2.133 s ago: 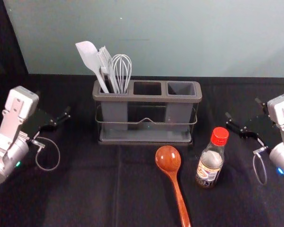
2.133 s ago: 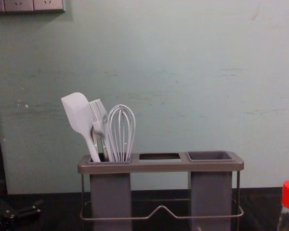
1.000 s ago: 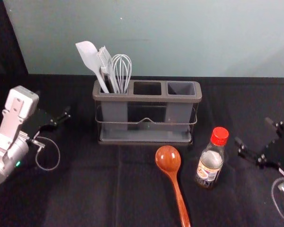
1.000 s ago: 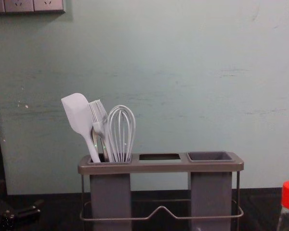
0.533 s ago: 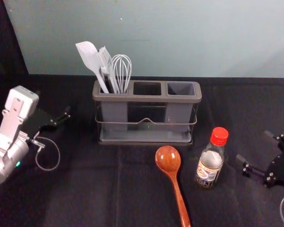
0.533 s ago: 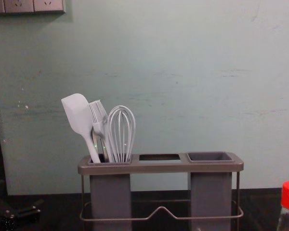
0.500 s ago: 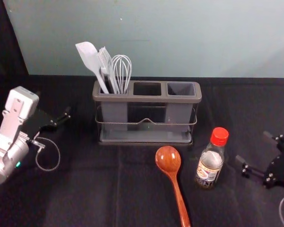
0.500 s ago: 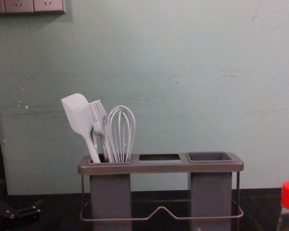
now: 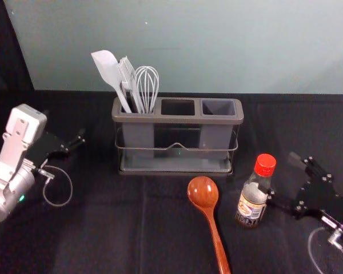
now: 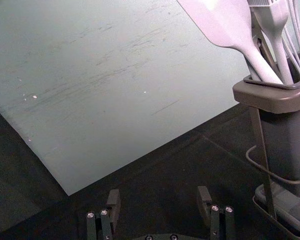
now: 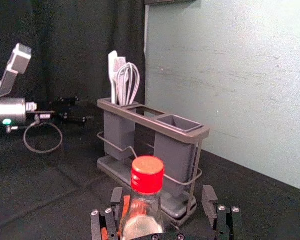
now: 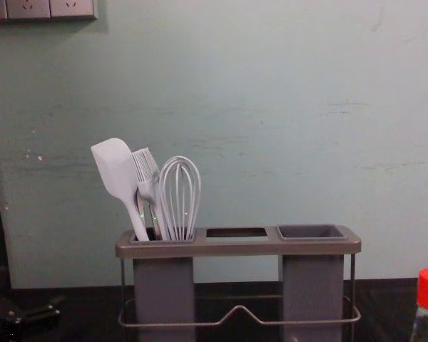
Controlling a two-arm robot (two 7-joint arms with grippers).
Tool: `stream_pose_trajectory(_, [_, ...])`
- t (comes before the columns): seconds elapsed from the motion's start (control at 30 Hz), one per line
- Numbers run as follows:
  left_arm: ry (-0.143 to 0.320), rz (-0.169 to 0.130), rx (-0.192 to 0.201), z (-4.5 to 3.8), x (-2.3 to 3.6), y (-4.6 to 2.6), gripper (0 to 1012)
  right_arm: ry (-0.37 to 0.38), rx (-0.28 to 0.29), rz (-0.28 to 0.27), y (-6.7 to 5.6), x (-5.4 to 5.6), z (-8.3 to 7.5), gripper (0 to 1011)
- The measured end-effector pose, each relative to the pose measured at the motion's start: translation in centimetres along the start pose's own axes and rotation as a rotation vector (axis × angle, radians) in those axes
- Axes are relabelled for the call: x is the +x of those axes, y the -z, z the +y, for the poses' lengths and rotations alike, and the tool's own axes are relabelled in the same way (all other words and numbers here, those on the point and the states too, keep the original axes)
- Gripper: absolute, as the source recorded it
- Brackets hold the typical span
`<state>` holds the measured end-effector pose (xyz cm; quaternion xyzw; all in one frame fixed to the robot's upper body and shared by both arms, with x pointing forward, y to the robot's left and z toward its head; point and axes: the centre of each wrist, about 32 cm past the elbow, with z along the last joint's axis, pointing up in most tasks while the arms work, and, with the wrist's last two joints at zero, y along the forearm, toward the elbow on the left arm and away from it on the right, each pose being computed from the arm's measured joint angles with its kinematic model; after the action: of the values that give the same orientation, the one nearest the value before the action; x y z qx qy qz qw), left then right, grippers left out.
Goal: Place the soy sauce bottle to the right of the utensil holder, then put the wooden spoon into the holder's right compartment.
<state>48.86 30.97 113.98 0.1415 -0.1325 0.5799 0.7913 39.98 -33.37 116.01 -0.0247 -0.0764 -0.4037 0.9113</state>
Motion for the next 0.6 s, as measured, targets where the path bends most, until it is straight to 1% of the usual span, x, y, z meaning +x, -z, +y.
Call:
stream_pose_trajectory(0.07, [0.0, 0.0, 0.0, 0.0, 0.0, 0.0, 1005, 0.0, 0.008, 0.019, 0.2, 0.1, 0.7, 1003])
stream_pose_trajectory(0.13, [0.0, 0.0, 0.0, 0.0, 0.0, 0.0, 1005, 0.0, 0.01, 0.027, 0.3, 0.1, 1.0, 1003])
stream_pose_trajectory(0.2, [0.0, 0.0, 0.0, 0.0, 0.0, 0.0, 1005, -0.005, 0.021, 0.06, 0.4, 0.2, 1.9, 1003])
stream_pose_trajectory(0.37, [0.0, 0.0, 0.0, 0.0, 0.0, 0.0, 1005, -0.02, 0.012, 0.096, 0.2, 0.5, 2.9, 1003])
stream_pose_trajectory(0.47, [0.0, 0.0, 0.0, 0.0, 0.0, 0.0, 1005, -0.028, 0.0, 0.104, -0.1, 0.7, 3.3, 1003])
stream_pose_trajectory(0.6, [0.0, 0.0, 0.0, 0.0, 0.0, 0.0, 1005, -0.034, -0.005, 0.101, -0.5, 0.7, 3.6, 1003])
